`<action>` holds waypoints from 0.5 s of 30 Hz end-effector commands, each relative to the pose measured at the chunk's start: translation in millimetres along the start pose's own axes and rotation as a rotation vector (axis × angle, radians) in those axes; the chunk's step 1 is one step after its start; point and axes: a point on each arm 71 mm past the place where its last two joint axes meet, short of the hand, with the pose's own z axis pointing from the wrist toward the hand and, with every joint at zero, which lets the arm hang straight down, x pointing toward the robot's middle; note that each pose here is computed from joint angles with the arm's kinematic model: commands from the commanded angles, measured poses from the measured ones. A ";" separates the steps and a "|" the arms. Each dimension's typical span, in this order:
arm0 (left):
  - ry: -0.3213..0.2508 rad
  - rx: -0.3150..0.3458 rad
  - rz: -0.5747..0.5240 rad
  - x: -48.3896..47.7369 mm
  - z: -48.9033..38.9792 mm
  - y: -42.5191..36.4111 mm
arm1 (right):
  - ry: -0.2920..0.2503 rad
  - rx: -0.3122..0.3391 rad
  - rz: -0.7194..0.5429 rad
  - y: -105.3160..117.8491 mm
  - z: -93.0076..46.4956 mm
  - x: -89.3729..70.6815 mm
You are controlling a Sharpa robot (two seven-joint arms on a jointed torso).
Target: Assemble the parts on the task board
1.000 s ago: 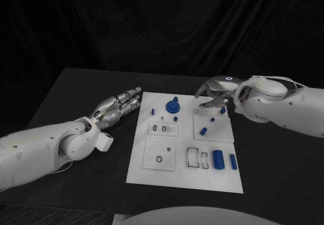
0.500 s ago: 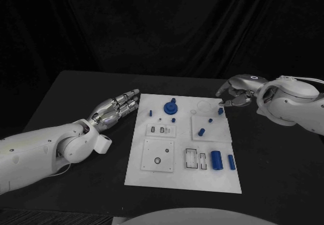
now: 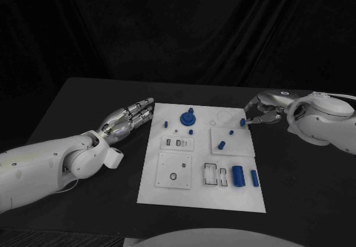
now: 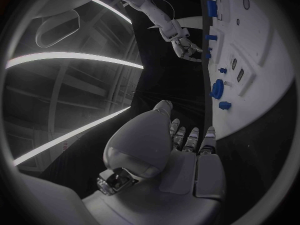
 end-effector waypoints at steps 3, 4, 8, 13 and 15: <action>0.006 0.013 -0.006 1.4 0.0 -0.6 | 0.006 0.028 -0.003 -2.0 -0.2 3.7; 0.006 0.013 -0.006 1.4 -0.2 -0.6 | 0.009 0.030 -0.003 -2.1 0.2 4.9; 0.007 0.013 -0.007 1.5 -0.6 -0.7 | 0.010 0.037 -0.002 -2.4 0.7 8.3; 0.006 0.012 -0.006 0.9 -1.5 -0.8 | -0.005 0.036 -0.012 -0.3 3.0 11.1; 0.006 0.011 -0.007 0.9 -1.5 -0.7 | -0.008 0.034 -0.015 0.8 4.1 12.1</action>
